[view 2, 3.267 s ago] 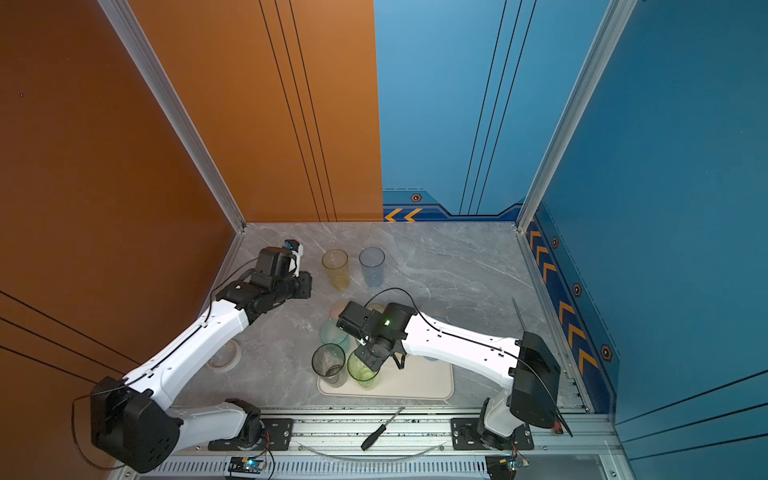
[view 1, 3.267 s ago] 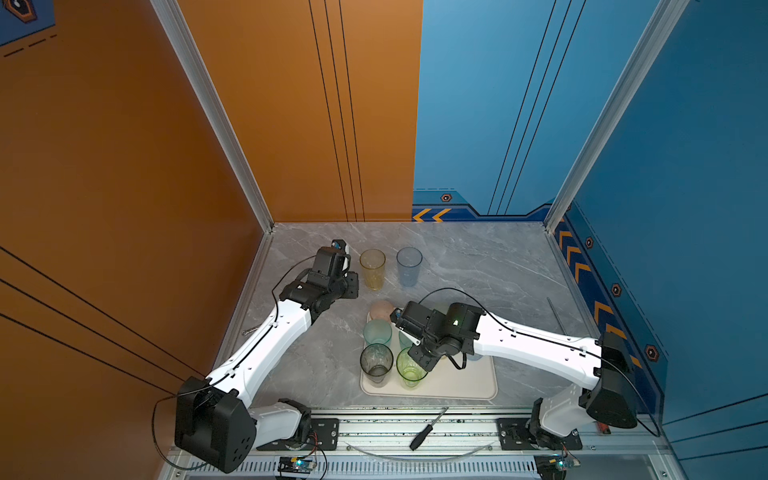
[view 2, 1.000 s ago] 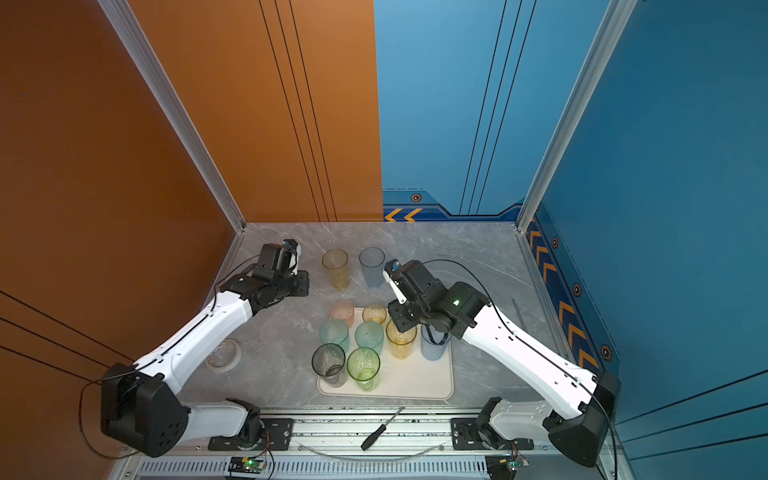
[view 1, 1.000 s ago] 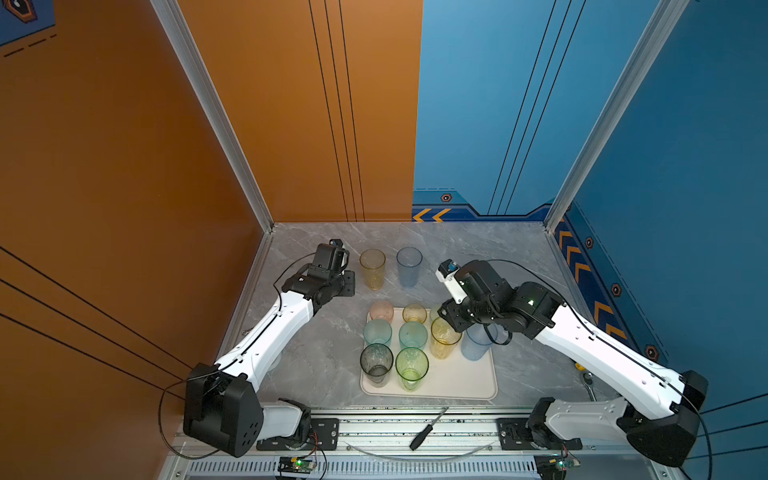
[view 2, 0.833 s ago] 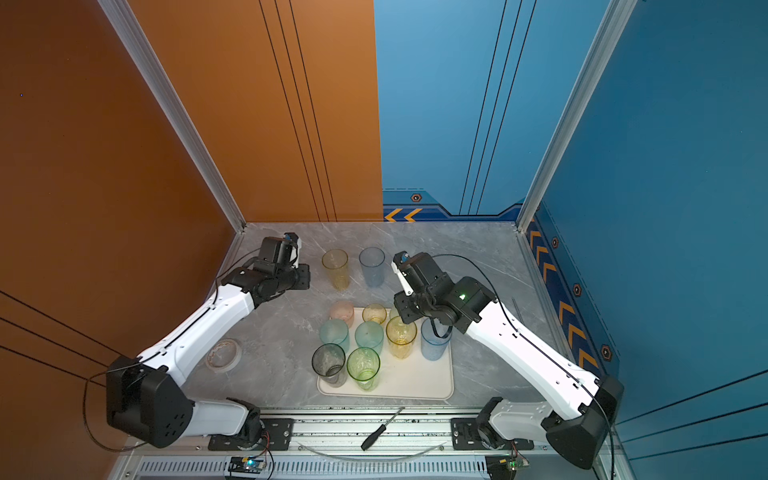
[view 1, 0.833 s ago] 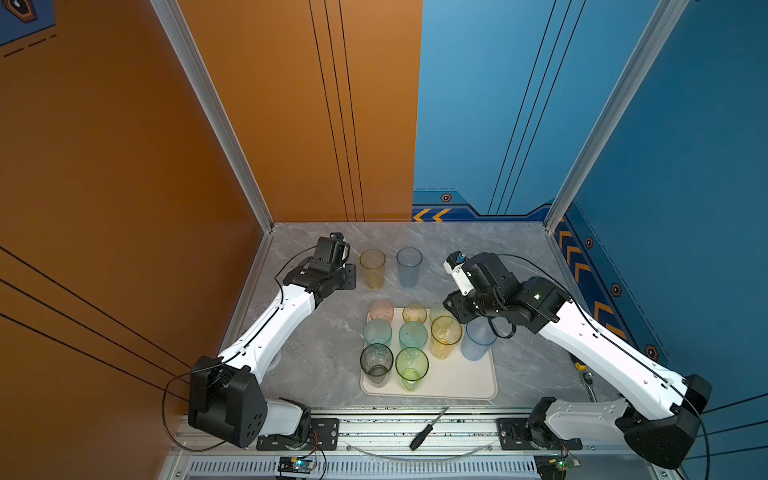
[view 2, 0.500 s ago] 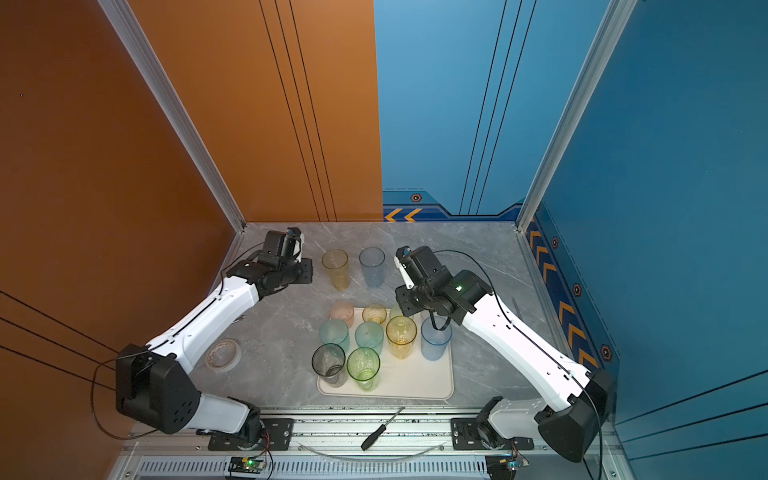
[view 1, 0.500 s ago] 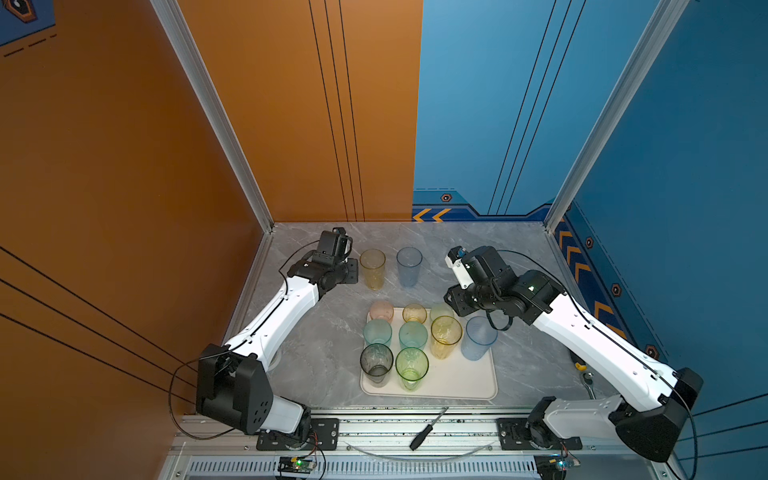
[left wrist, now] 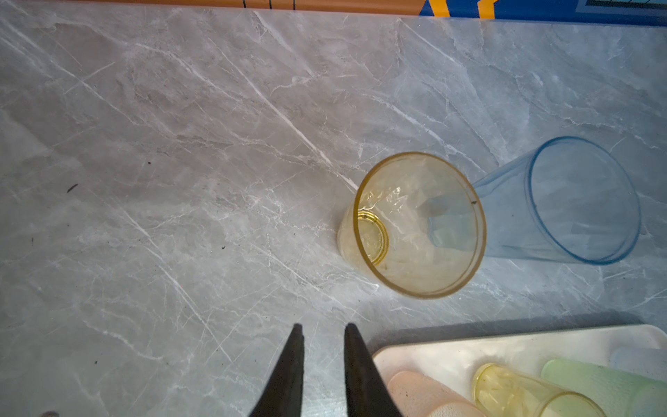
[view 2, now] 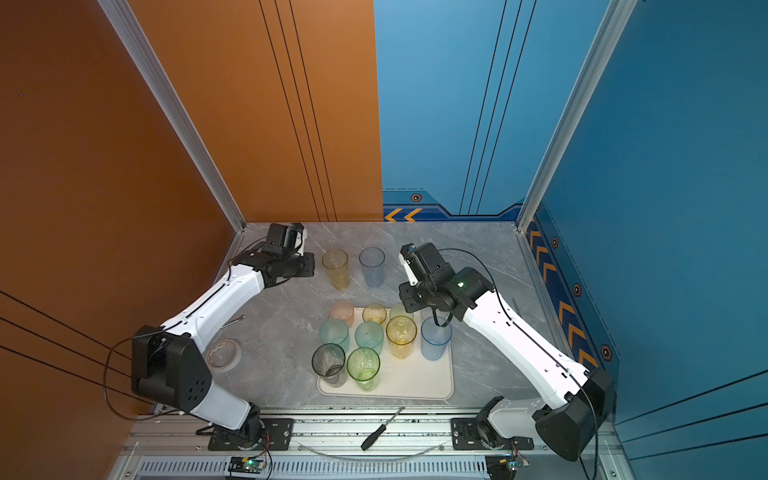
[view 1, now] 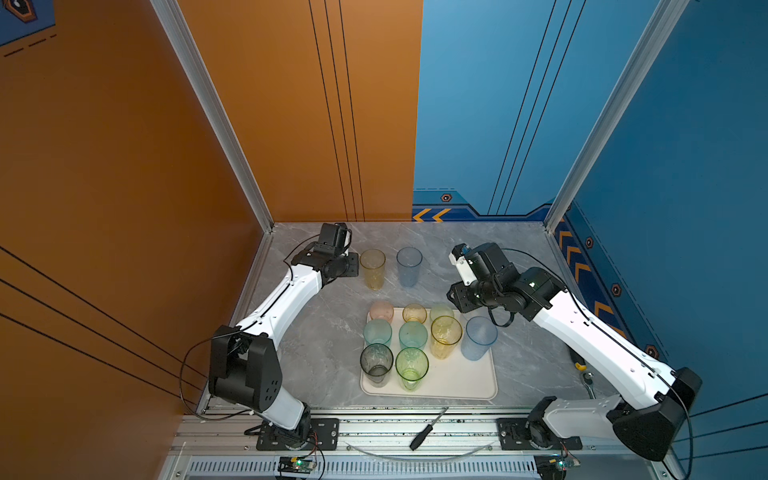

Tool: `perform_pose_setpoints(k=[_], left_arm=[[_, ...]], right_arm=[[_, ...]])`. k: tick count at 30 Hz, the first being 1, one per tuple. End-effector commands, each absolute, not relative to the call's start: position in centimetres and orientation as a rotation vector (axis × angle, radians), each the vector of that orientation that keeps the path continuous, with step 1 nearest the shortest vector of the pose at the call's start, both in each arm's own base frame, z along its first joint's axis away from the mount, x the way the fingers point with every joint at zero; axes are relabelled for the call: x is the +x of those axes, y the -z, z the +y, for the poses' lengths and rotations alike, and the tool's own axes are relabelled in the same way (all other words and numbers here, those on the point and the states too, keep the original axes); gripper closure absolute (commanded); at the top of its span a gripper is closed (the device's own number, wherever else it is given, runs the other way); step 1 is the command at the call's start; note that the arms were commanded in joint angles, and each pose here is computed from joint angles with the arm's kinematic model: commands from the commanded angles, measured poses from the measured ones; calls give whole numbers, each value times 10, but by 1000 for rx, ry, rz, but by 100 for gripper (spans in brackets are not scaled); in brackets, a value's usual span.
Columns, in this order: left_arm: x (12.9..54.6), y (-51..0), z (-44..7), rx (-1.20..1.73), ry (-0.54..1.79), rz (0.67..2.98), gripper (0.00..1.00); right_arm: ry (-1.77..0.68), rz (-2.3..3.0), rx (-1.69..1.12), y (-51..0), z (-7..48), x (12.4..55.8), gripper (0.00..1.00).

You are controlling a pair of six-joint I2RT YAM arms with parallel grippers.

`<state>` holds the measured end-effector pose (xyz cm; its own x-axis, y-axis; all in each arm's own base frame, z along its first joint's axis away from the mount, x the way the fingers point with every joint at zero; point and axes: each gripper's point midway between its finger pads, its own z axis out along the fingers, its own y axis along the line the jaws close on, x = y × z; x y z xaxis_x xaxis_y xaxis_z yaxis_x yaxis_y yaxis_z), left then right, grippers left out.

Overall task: Place the glasses into the tray
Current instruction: 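Lower left gripper around the rim of the yellow cup beyond the tray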

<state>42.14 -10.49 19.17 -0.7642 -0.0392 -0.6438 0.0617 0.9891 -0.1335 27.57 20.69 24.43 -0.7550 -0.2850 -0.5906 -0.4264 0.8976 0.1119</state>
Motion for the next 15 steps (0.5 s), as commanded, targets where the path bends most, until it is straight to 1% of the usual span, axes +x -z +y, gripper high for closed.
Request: perform_pose_setpoints(k=[1,9,15], left_arm=[[433,-198,-109,46,237,2429,77],[457,-191,-119,87,273,2451,77],[466,-183,-126,116,283,2476,77]], right_arm=[[-345,2455,-487,-252,212,285,60],[-344,2458,-485,-252,214,290,60],[-343,2460,-481,-253,215,295,60]])
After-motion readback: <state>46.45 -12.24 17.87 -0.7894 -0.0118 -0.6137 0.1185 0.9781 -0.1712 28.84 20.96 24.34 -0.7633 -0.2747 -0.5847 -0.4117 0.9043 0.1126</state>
